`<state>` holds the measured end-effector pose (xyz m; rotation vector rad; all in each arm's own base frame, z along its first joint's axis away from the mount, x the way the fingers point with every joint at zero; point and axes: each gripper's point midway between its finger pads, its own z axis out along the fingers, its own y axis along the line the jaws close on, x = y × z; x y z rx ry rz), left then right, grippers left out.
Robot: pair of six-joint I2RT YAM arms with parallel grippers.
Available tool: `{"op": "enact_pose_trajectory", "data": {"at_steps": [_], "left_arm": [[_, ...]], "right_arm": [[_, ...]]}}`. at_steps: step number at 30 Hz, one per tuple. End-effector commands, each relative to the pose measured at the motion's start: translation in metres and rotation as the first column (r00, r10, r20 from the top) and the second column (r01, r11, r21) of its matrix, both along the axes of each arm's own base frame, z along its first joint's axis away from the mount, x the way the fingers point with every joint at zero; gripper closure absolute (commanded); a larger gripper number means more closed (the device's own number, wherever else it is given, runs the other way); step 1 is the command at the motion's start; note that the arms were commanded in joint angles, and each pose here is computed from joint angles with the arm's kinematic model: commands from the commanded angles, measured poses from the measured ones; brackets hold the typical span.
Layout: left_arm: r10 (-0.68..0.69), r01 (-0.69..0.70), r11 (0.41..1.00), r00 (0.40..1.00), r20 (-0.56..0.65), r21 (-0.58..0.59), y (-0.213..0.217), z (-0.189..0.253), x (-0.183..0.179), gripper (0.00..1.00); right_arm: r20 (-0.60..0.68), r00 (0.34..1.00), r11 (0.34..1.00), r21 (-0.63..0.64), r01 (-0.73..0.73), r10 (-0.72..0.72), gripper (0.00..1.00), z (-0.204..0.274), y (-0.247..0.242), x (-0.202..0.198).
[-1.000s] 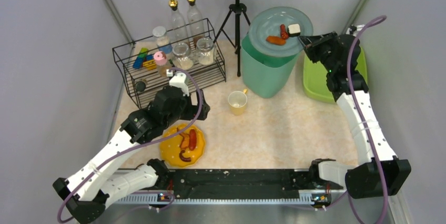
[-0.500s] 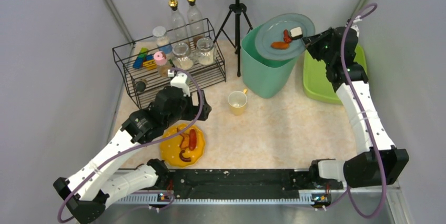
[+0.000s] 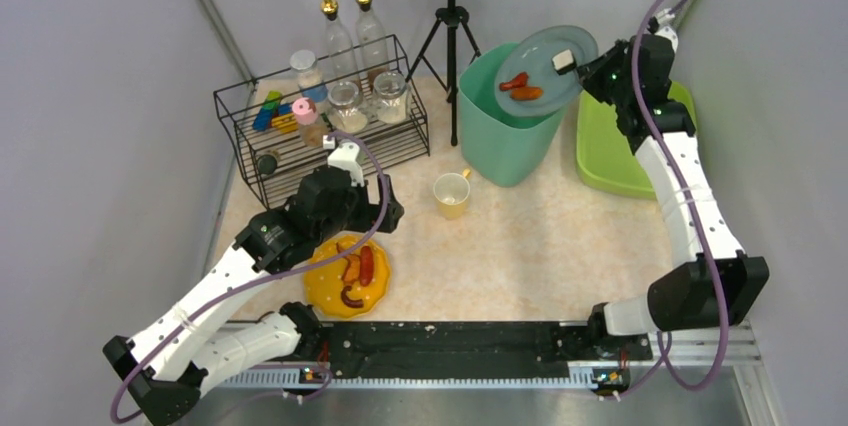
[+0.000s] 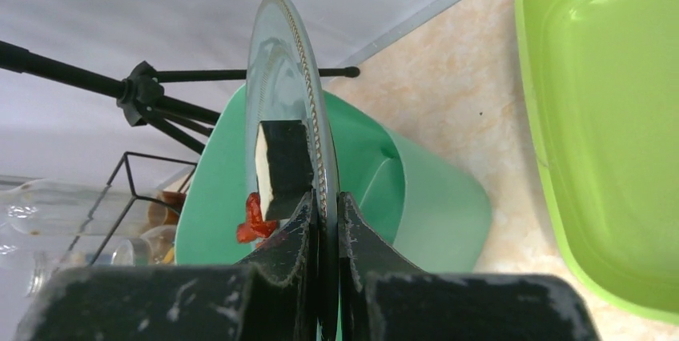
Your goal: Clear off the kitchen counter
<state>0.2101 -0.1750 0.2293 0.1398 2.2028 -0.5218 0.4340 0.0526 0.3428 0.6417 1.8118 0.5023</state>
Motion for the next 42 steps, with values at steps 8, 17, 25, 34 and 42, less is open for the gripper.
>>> {"op": "enact_pose_trajectory", "data": {"at_steps": [8, 17, 25, 34, 42], "left_arm": [[-0.016, 0.017, 0.999, 0.999, 0.035, -0.027, -0.005, 0.007, 0.003, 0.01], [-0.014, 0.015, 1.000, 0.999, 0.028, -0.024, -0.004, 0.003, 0.002, 0.01], [-0.012, 0.013, 1.000, 1.000, 0.023, -0.027, -0.004, 0.000, 0.001, 0.01], [-0.015, 0.016, 1.000, 1.000, 0.018, -0.026, -0.005, -0.001, 0.002, 0.01], [-0.020, 0.020, 0.999, 1.000, 0.009, -0.026, -0.007, -0.004, 0.001, 0.01]], "right_arm": [[0.315, 0.940, 0.981, -0.177, -0.075, 0.128, 1.00, 0.111, 0.007, 0.019], [0.366, 0.912, 0.902, -0.432, -0.011, 0.186, 1.00, 0.138, 0.026, 0.017], [0.387, 0.905, 0.858, -0.512, 0.050, 0.178, 1.00, 0.141, 0.029, 0.010], [0.421, 0.905, 0.868, -0.472, 0.155, 0.067, 1.00, 0.148, 0.008, -0.004], [0.486, 0.870, 0.921, -0.295, 0.253, -0.083, 1.00, 0.174, -0.015, -0.044]]}}
